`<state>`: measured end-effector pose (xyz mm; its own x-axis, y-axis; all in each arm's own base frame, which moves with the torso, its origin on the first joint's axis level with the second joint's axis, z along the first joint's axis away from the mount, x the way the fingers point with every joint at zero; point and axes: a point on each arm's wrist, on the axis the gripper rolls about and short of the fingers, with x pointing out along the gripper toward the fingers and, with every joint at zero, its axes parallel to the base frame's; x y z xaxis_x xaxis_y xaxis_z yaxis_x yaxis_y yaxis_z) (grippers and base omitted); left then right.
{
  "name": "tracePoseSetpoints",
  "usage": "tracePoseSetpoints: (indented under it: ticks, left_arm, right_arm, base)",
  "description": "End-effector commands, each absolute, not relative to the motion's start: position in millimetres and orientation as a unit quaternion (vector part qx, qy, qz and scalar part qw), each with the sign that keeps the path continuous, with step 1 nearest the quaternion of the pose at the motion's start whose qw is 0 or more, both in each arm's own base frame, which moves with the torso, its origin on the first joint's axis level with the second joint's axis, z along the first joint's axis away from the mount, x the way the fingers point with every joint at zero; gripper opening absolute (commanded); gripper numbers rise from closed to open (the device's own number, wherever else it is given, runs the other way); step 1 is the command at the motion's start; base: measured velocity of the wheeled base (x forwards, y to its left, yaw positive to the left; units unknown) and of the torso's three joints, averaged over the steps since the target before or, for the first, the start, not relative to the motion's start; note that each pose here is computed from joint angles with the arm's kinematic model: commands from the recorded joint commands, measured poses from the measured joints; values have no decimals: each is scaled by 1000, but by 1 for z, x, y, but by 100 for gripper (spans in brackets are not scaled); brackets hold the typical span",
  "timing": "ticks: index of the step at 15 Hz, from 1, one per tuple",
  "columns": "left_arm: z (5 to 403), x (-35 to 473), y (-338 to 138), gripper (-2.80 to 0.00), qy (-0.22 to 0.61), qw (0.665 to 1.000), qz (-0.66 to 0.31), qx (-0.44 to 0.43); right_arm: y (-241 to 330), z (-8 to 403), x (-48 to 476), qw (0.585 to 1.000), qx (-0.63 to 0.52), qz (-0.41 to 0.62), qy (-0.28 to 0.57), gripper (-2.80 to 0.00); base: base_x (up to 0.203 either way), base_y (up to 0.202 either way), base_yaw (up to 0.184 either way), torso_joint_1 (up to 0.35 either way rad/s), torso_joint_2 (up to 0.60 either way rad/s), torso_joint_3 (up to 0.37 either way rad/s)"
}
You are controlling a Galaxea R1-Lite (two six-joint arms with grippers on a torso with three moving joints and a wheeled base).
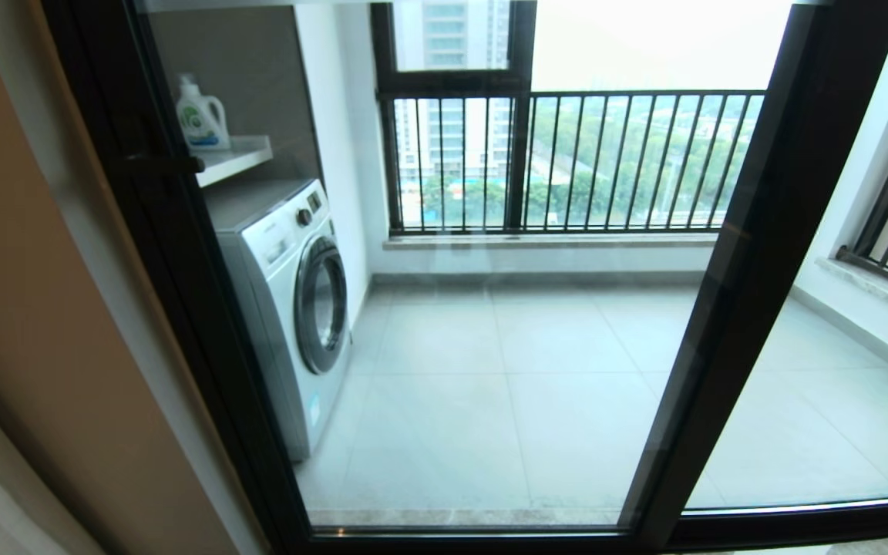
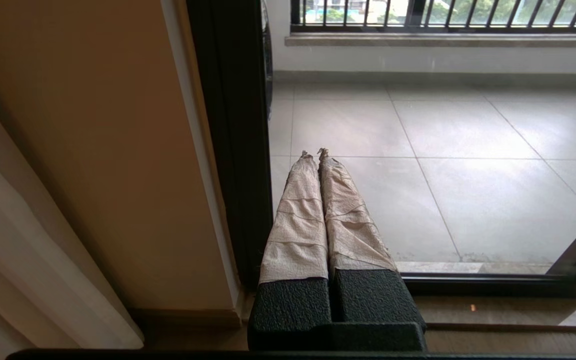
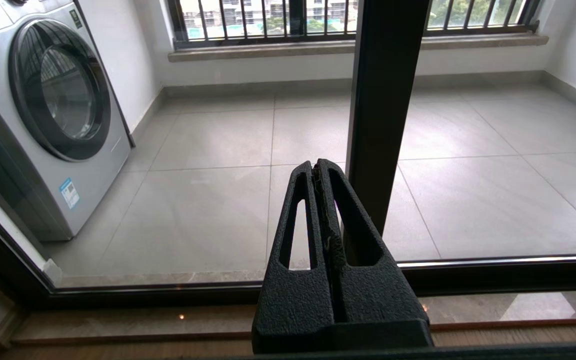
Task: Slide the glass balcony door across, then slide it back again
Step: Open the slid door
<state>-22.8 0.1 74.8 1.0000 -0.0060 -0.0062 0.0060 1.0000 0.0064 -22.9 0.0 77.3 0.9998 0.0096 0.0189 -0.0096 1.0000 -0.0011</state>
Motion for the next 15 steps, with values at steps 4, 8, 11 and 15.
tracePoseSetpoints:
  ticks: [4, 8, 11, 15]
  left_arm:
    - [75, -23, 0, -280, 4, 1000, -3, 3]
    - [75, -23, 0, -280, 4, 1000, -3, 3]
    - [75, -23, 0, -280, 4, 1000, -3, 3]
    - [75, -23, 0, -280, 4, 999, -7, 38]
  right_arm:
    - [0, 75, -22, 1000, -1, 5, -5, -280]
    - [0, 75, -22, 1000, -1, 5, -5, -280]
    - [0, 75, -22, 1000, -1, 5, -5, -280]
    - [0, 75, -22, 1000, -1, 5, -5, -280]
  base:
    - [0, 0, 0, 0, 0, 0]
    - [0, 0, 0, 0, 0, 0]
    - [0, 0, 0, 0, 0, 0]
    - [0, 0, 0, 0, 0, 0]
